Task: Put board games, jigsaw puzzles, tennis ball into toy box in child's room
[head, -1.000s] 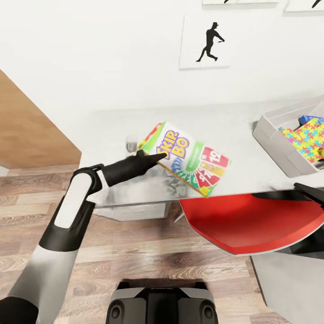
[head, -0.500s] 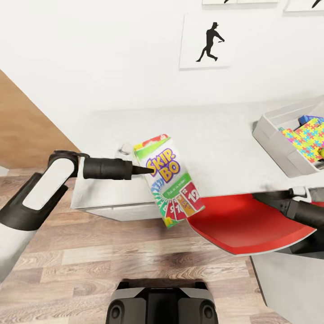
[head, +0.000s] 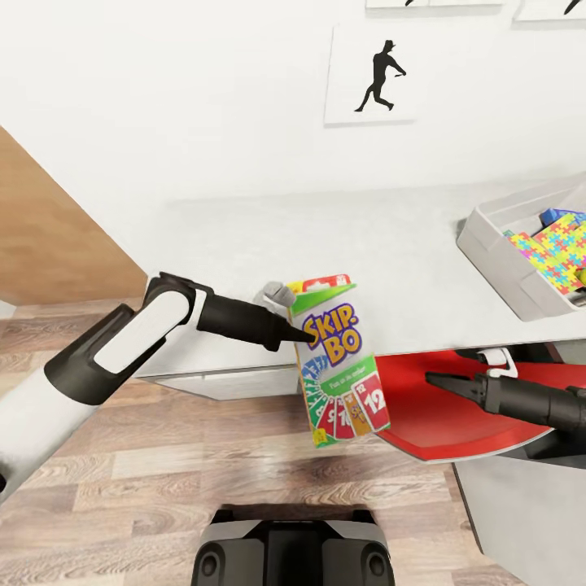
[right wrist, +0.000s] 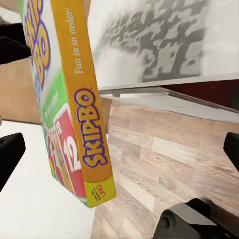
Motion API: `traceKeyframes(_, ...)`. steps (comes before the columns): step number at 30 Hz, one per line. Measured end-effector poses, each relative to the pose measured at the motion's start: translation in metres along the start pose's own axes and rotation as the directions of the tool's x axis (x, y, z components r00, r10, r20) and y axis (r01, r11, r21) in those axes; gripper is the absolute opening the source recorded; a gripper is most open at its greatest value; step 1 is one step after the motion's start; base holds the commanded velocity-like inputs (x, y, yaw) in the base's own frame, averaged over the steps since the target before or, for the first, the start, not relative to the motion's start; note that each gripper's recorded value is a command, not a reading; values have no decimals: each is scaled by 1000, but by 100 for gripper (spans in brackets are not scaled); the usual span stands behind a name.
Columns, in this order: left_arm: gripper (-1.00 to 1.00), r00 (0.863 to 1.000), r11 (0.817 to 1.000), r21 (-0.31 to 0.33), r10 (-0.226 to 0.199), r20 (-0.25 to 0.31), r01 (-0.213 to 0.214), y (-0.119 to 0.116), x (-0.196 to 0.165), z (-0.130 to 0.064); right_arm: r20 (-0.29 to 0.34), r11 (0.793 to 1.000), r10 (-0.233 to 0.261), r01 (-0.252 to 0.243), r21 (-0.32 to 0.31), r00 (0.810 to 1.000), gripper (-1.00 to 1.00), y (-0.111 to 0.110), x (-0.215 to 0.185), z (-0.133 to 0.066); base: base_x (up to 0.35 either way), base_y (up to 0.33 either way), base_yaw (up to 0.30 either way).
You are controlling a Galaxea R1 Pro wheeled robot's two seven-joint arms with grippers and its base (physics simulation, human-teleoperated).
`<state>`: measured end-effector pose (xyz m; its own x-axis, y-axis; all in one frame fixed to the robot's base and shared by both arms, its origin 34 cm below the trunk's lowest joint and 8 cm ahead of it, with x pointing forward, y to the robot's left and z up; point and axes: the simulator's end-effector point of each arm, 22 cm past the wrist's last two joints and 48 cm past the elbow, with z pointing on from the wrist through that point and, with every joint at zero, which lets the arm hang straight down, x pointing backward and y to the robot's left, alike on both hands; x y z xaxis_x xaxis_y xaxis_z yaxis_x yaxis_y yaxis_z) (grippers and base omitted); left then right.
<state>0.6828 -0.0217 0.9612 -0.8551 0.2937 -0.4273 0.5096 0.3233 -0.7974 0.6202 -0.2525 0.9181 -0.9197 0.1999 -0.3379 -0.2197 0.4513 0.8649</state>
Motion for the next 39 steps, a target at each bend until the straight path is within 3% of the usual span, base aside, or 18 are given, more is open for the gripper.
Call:
traceKeyframes(13, -100, 997, 999, 33, 12, -75, -10, -10, 24, 16, -14, 1000, -3, 2, -24, 1000, 100, 6, 2, -1, 0, 0, 0)
traceKeyframes(39, -100, 994, 999, 28, 46, -95, -43, -15, 29, 30, -93, 995, 8, -17, -95, 996, 100, 21, 26, 31, 0, 0, 0)
